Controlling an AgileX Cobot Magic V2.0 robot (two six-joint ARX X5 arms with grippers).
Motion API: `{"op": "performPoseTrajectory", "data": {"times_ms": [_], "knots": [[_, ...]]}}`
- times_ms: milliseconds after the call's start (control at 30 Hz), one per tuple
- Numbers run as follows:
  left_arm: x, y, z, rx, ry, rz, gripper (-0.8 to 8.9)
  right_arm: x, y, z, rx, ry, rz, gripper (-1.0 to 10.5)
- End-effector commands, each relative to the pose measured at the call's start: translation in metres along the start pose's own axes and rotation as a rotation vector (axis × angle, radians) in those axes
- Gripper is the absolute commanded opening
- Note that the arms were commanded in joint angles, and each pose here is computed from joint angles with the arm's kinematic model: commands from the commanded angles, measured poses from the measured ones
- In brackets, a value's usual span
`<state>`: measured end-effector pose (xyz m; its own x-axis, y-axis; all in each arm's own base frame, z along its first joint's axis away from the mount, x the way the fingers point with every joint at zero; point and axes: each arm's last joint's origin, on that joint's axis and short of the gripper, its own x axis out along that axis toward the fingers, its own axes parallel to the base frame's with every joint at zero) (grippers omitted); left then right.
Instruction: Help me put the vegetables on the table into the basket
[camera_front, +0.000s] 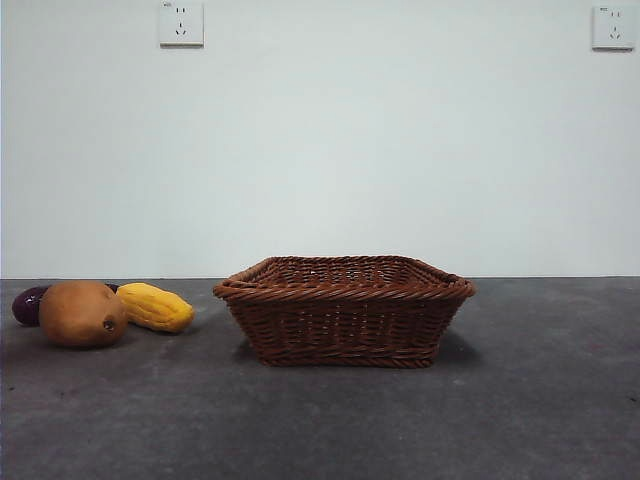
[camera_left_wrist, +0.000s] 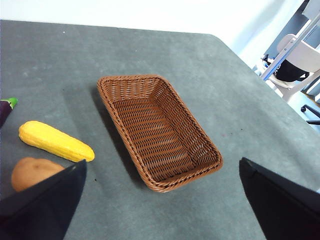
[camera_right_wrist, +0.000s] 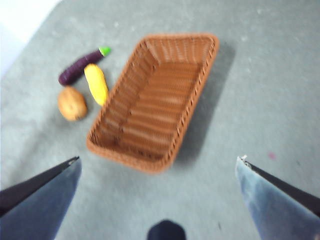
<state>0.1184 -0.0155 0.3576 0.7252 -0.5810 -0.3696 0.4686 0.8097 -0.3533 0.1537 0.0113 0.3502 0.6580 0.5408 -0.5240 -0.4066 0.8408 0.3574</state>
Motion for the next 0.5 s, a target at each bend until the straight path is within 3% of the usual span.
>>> {"op": "performPoseTrajectory", "data": {"times_ms": [33, 200, 367, 500], "knots": [[0.000, 0.000, 0.000, 0.010, 0.001, -0.006, 5.94, 0.017, -0.009, 0.013, 0.045, 0.012, 0.020, 6.3], [0.001, 0.000, 0.000, 0.008, 0.002, -0.006, 5.94, 0.075, -0.021, 0.045, 0.048, 0.122, 0.071, 6.3], [0.001, 0.000, 0.000, 0.006, 0.005, -0.005, 5.94, 0.148, -0.025, 0.072, 0.032, 0.254, 0.050, 6.3], [0.001, 0.000, 0.000, 0.006, 0.005, -0.005, 5.94, 0.202, -0.030, 0.074, 0.022, 0.347, 0.017, 6.3]]}}
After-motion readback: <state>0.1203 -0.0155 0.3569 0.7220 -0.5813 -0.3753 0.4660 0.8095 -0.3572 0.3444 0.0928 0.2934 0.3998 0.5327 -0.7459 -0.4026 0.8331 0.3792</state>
